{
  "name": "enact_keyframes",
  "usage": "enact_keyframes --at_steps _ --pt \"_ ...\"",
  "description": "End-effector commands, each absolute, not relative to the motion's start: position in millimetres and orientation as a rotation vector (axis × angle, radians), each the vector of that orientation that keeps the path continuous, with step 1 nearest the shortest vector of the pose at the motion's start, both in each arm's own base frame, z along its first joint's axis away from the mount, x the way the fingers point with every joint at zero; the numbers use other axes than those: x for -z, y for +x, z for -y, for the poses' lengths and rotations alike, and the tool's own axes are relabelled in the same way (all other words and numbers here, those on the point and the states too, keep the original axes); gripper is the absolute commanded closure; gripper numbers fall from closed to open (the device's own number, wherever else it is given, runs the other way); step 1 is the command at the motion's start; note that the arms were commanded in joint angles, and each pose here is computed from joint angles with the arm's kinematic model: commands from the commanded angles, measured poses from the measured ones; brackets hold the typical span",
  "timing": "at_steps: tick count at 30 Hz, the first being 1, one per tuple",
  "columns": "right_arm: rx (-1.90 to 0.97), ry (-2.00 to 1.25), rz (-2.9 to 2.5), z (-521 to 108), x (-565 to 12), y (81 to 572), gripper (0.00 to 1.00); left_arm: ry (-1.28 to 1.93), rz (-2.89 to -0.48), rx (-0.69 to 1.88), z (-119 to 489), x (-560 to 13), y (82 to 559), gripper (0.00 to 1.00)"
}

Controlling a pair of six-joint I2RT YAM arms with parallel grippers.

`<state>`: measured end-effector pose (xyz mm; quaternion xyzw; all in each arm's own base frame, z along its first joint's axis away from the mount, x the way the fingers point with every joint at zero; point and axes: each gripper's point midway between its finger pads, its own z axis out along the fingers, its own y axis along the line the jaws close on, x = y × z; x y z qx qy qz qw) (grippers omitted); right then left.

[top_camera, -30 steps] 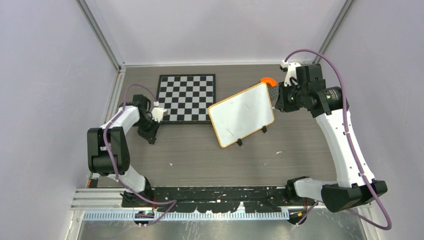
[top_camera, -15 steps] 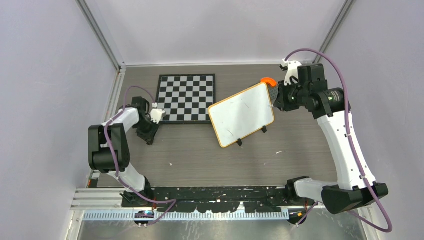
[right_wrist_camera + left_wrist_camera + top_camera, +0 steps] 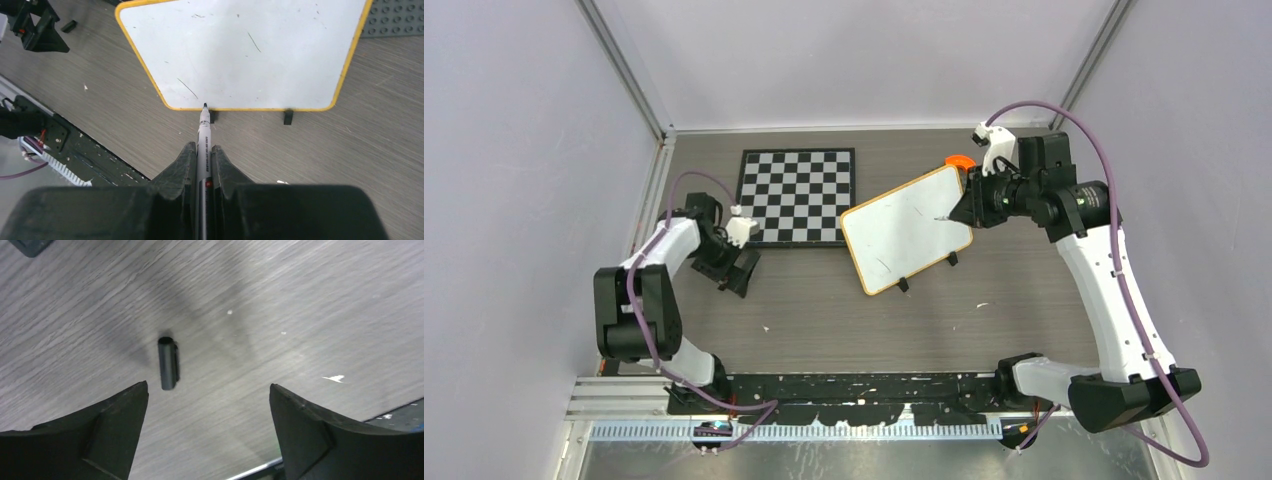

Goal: Write a sentence on the whiteboard
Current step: Place the pen cap at the center of the board, then write a sentence on the whiteboard.

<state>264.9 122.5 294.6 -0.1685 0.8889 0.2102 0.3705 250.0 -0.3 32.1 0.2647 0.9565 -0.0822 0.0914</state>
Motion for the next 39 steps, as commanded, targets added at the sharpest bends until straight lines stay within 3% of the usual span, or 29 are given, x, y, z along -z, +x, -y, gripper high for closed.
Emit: enact_keyframes --at_steps 1,4,13,18,39 --pt "-0.64 -0.484 -2.188 -139.3 -311.8 272.7 1.0 0.814 -2.696 0.32 29.0 -86.0 260.7 0.03" --pt "-0.683 -0.545 -2.172 -146.7 -311.7 273.2 1.0 0.837 -2.61 0.35 53.5 -114.2 267.6 0.0" --pt "-0.859 -0.671 -2.135 -166.1 -310.4 252.5 1.0 0.54 -2.275 0.773 125.1 -226.1 296.5 0.0" --pt "-0.91 -0.693 -2.144 -170.3 -301.0 246.9 1.0 0.598 -2.162 0.865 162.0 -258.8 295.7 0.0" --pt "-1.159 -0.832 -2.164 -197.5 -275.6 213.9 1.0 0.88 -2.166 1.107 259.2 -244.5 272.3 0.0"
